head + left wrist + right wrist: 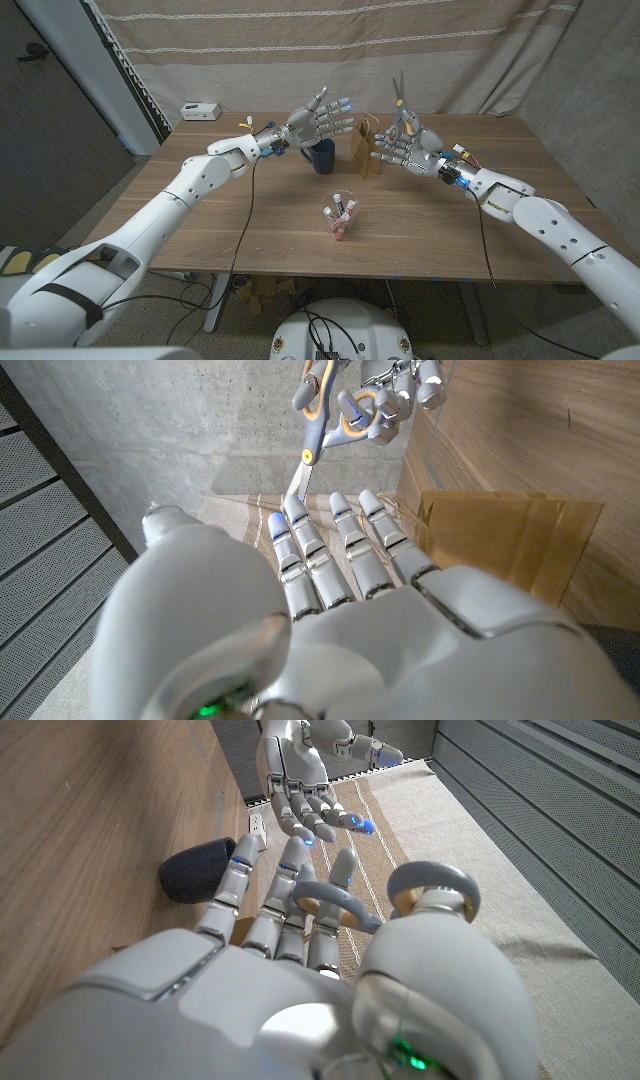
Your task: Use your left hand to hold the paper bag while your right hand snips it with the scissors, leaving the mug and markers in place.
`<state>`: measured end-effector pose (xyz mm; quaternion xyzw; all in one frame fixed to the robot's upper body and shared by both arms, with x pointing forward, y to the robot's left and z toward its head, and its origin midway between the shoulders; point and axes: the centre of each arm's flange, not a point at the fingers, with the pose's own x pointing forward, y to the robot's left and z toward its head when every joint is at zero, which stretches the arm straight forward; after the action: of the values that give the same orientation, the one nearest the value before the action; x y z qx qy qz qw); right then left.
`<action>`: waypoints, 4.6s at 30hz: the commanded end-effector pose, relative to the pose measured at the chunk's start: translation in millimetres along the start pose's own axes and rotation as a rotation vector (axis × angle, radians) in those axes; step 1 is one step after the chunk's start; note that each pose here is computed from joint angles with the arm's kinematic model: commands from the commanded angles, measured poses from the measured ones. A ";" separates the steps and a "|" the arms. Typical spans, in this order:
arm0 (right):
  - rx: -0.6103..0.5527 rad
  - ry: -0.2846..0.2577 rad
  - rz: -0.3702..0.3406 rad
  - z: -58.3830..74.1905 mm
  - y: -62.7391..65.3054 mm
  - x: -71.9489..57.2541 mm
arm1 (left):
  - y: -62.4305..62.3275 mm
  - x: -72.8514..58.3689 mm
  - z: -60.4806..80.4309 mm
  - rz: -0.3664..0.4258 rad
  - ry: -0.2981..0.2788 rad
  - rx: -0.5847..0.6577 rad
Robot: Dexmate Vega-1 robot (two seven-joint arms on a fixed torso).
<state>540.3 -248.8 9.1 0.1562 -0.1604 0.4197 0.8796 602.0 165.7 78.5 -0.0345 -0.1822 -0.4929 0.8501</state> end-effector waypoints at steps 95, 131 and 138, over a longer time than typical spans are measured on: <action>-0.006 0.056 -0.062 2.4 -9.7 -22.0 | 4.4 -30.6 16.9 0.167 0.015 0.234; -0.028 0.035 -0.116 2.1 -9.4 -34.4 | 4.8 -29.2 13.3 0.159 0.012 0.223; -0.021 0.027 -0.147 0.4 -11.7 -35.5 | 5.5 -28.9 14.0 0.159 0.009 0.226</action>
<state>528.5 -277.9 -4.4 0.1506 -0.1394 0.3676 0.9071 588.9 195.8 81.2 0.0482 -0.2274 -0.3999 0.8866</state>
